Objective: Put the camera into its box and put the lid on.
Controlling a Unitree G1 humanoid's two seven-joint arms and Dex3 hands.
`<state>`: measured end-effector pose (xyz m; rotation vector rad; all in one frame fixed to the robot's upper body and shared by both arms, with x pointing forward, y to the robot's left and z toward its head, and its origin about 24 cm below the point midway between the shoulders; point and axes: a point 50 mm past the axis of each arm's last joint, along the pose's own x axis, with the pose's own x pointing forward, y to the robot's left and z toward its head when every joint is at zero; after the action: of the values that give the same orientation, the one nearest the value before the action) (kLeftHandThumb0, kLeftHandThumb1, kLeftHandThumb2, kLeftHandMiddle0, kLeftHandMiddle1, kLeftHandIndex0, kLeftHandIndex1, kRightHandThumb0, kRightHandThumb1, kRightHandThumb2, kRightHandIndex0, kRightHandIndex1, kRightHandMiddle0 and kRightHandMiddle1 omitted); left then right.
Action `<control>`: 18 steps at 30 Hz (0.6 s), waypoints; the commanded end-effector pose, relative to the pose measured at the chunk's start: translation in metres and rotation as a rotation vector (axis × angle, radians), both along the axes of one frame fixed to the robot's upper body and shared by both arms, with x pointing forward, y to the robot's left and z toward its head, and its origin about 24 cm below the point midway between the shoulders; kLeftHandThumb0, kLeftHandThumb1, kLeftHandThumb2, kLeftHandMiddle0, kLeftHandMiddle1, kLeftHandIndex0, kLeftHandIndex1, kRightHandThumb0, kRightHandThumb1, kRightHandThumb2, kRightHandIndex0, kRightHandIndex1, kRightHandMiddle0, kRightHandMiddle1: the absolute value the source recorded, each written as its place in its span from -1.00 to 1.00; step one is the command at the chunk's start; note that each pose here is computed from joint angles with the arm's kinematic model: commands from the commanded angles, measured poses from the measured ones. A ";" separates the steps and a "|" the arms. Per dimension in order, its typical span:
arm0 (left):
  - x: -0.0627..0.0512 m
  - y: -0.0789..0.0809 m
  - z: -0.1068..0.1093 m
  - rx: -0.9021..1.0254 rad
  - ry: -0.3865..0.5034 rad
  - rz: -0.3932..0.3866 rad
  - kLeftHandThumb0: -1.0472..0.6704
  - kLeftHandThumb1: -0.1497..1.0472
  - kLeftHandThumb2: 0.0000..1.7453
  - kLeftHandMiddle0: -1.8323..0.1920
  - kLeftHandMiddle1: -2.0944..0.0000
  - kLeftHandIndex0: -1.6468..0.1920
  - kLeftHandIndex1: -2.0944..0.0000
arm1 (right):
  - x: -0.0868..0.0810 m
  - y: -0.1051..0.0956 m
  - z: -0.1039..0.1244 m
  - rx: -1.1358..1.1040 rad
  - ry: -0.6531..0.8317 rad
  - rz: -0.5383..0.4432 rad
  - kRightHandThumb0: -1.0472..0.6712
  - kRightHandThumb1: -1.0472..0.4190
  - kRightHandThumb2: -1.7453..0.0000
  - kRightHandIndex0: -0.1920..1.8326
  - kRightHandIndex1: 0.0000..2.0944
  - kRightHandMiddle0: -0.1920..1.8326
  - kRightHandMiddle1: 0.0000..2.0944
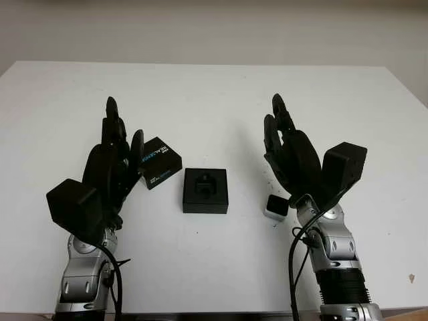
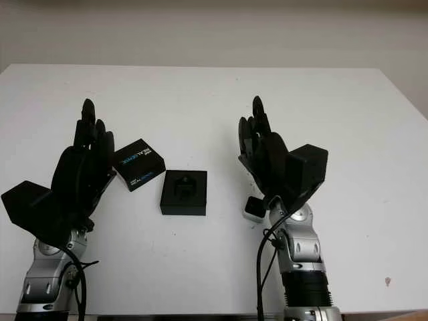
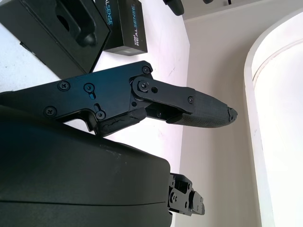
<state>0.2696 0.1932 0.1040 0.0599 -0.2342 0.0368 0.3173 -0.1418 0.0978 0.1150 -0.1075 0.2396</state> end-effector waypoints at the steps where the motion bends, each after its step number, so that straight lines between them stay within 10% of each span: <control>1: -0.001 -0.001 0.004 -0.005 -0.022 -0.002 -0.65 1.00 -0.39 1.00 1.00 1.00 1.00 | 0.001 0.000 0.005 0.000 -0.021 0.002 -0.66 -1.00 0.30 -1.00 -1.00 -1.00 -1.00; 11: 0.002 -0.001 0.002 0.014 -0.015 0.000 -0.65 1.00 -0.37 1.00 1.00 1.00 1.00 | 0.003 -0.002 0.003 -0.007 -0.017 0.005 -0.64 -1.00 0.32 -1.00 -1.00 -1.00 -1.00; 18: 0.002 -0.001 0.001 0.010 -0.031 0.001 -0.64 1.00 -0.35 1.00 1.00 1.00 1.00 | -0.001 -0.018 0.014 -0.012 -0.019 0.020 -0.68 -0.95 0.88 -0.93 -0.94 -0.92 -0.93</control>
<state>0.2700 0.1932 0.1019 0.0730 -0.2444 0.0398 0.3171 -0.1523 0.1024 0.1241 -0.0933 0.2652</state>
